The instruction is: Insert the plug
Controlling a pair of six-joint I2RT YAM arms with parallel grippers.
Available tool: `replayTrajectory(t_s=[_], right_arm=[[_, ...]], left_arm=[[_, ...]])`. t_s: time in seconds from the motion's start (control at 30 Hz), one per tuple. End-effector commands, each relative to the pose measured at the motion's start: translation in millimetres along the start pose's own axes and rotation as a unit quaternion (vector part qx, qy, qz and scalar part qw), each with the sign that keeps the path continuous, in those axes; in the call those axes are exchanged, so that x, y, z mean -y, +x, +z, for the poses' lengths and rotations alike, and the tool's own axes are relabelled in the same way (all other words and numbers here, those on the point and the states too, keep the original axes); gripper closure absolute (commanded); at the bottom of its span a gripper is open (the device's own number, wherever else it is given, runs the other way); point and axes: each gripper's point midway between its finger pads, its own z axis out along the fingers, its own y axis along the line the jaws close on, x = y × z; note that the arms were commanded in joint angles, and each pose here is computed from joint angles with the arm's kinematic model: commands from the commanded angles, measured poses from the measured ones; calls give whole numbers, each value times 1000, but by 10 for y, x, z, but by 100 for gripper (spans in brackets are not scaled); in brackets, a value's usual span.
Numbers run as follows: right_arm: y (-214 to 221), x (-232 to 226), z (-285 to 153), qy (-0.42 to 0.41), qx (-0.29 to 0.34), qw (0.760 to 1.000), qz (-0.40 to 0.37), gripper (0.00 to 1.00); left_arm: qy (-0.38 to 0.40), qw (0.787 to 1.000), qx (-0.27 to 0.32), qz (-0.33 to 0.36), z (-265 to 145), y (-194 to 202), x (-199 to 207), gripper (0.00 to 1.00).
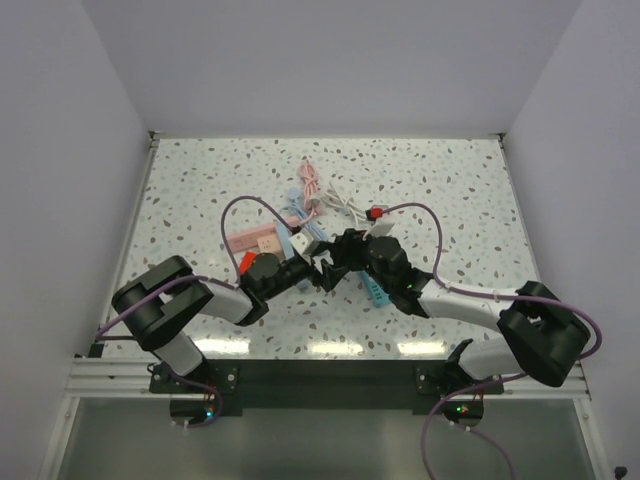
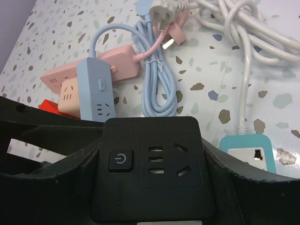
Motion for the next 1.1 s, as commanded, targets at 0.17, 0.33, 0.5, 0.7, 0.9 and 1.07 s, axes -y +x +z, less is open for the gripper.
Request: replayTrajectory(t_s=[0.17,0.33,0.5,0.7,0.9,1.07], right_arm=[[-283,-547,-194,-107,36,993,25,91],[-354,-537,-305,-102,28,994,-7,70],[-253,-483,-347,-92,-6,995,-29,57],[-35,-373,-353,-85,-37,995,-34,49],[51,-204,-330,-63,-20,998,-10,62],[44,-236,-313,-71,-11,997,6,100]], left_arm=[[54,998,41,12,140,-212,197,66],[58,997,24,47,35,-106,188,71],[69,995,-2,65,-2,50,196,75],[86,993,-31,74,-35,240,218,77],[47,995,-64,64,-14,451,69,59],[29,996,-73,45,16,562,5,32]])
